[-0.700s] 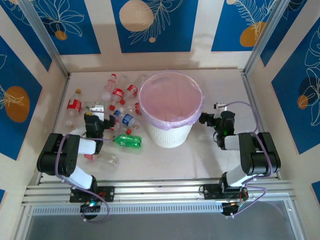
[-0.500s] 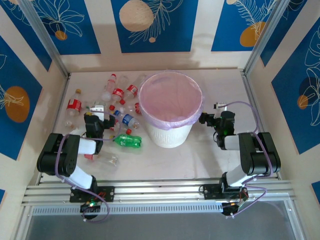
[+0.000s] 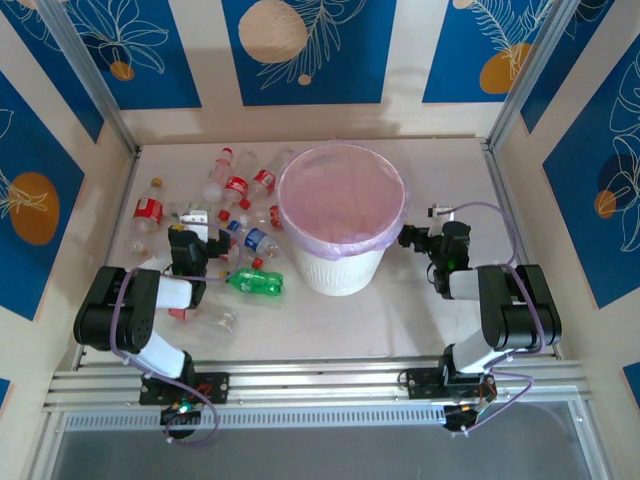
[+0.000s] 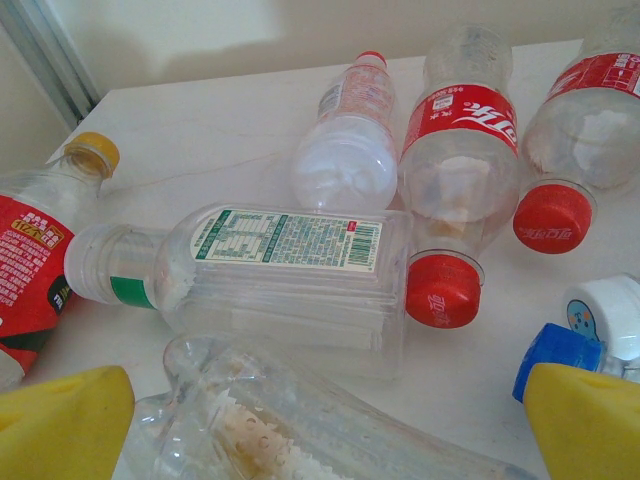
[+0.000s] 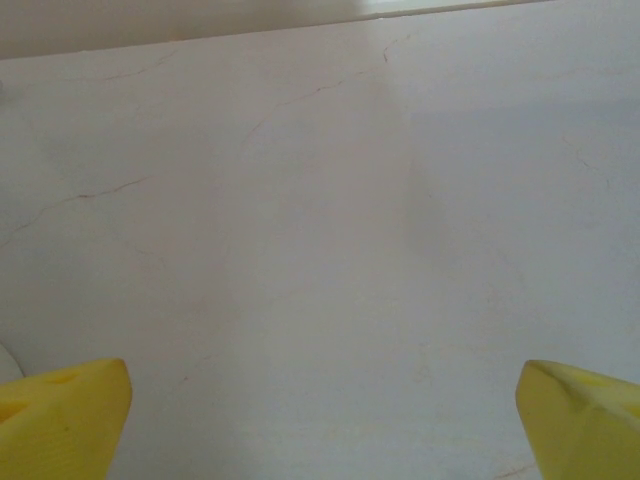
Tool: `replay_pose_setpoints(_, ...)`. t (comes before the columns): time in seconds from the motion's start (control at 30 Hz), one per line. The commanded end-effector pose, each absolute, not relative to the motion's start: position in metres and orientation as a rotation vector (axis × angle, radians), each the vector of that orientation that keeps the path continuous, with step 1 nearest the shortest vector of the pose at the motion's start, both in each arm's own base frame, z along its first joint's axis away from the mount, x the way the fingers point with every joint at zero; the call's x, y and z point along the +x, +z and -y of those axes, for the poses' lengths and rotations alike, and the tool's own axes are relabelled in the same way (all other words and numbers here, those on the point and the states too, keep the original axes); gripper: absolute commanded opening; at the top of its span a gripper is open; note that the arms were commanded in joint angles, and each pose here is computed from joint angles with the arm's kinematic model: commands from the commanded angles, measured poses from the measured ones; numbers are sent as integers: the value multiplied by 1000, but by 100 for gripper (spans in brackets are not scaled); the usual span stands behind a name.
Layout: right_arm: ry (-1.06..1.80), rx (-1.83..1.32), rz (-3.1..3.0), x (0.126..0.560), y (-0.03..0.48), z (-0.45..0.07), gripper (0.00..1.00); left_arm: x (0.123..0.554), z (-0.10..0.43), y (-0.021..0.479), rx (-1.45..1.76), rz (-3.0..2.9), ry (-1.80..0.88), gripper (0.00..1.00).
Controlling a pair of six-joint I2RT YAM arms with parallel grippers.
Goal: Put the plastic bottles in the bin
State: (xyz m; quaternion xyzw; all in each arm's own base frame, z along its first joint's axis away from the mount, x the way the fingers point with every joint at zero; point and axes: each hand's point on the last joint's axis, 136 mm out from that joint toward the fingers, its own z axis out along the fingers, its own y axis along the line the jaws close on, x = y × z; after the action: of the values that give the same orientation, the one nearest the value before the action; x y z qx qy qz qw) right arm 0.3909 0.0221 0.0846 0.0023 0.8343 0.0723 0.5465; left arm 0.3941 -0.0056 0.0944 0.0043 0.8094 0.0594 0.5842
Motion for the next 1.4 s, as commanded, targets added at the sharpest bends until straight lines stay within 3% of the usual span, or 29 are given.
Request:
replay_pose_setpoints(0.0,174,16,-1957,397,94,-20,99,394,5,95,5,-1883,129,100)
replay_pose_setpoints(0.23,191,221,-2086,394,122,7,99,390,1,151,-40,-1933,153,100)
replay_pose_setpoints(0.4,149,487,-2231,363,140,25,99,370,-9,203,-212,-2042,111,100)
replay_pose_setpoints(0.57,195,554,-2370,335,164,15,99,364,-20,223,-284,-2224,88,97)
replay_pose_setpoints(0.97,371,499,-2473,286,185,-14,99,425,-116,171,-395,-2517,132,100)
replay_pose_setpoints(1.37,344,518,-2421,287,195,-4,99,415,-149,83,-495,-2744,145,100)
